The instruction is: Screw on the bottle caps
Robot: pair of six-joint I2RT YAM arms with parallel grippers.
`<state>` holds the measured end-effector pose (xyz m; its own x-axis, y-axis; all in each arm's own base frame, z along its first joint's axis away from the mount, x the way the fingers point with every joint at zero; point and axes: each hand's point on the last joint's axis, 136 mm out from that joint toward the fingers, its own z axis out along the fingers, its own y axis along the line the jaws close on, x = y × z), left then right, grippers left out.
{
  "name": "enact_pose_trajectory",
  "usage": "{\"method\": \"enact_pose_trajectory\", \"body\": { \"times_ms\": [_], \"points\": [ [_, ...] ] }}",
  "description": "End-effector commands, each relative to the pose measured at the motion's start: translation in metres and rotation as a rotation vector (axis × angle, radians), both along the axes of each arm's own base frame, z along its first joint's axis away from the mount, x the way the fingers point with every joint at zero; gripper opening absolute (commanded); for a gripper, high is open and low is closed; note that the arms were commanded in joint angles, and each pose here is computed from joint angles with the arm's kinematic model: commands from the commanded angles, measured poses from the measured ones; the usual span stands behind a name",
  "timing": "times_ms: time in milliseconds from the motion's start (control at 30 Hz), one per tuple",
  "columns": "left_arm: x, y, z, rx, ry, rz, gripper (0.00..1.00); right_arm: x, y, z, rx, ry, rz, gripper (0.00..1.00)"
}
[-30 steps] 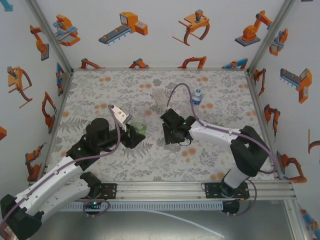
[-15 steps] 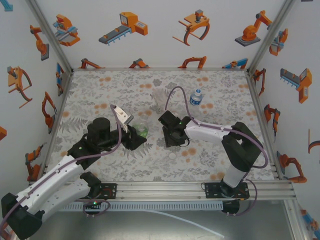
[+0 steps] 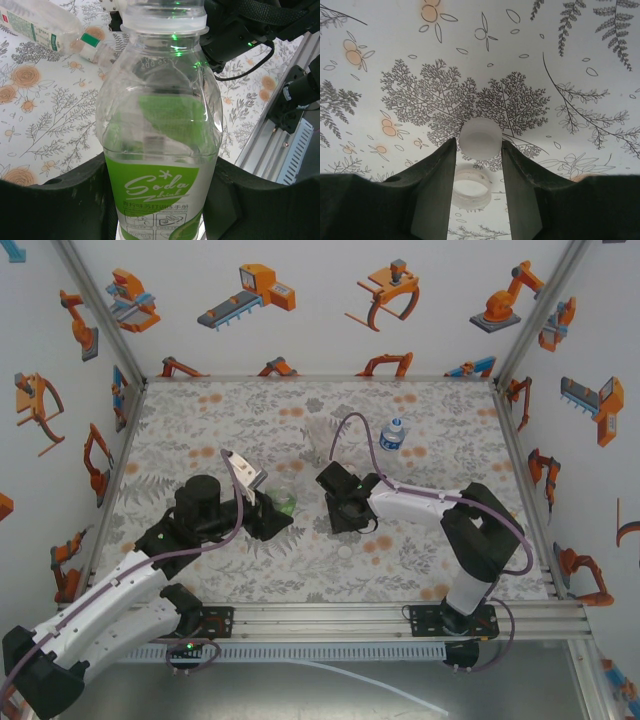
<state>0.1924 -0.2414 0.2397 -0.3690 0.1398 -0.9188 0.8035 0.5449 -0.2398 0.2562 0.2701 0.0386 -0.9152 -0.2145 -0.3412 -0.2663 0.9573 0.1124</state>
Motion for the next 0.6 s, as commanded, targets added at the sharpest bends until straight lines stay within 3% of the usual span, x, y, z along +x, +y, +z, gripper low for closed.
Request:
{"method": "enact_pose_trajectory", "body": {
  "times_ms": [0, 567],
  "points": [
    [0.0006, -0.0004, 0.0207, -0.025, -0.042, -0.006, 0.0, 0.0085, 0.0065, 0.0042, 0.01, -0.036, -0.001, 0.41],
    [0.0029, -0.0026, 0.0214, -0.016, -0.044, -0.01, 0.0, 0.011, 0.0095, -0.0024, 0.009, -0.037, 0.001, 0.4]
  ]
}}
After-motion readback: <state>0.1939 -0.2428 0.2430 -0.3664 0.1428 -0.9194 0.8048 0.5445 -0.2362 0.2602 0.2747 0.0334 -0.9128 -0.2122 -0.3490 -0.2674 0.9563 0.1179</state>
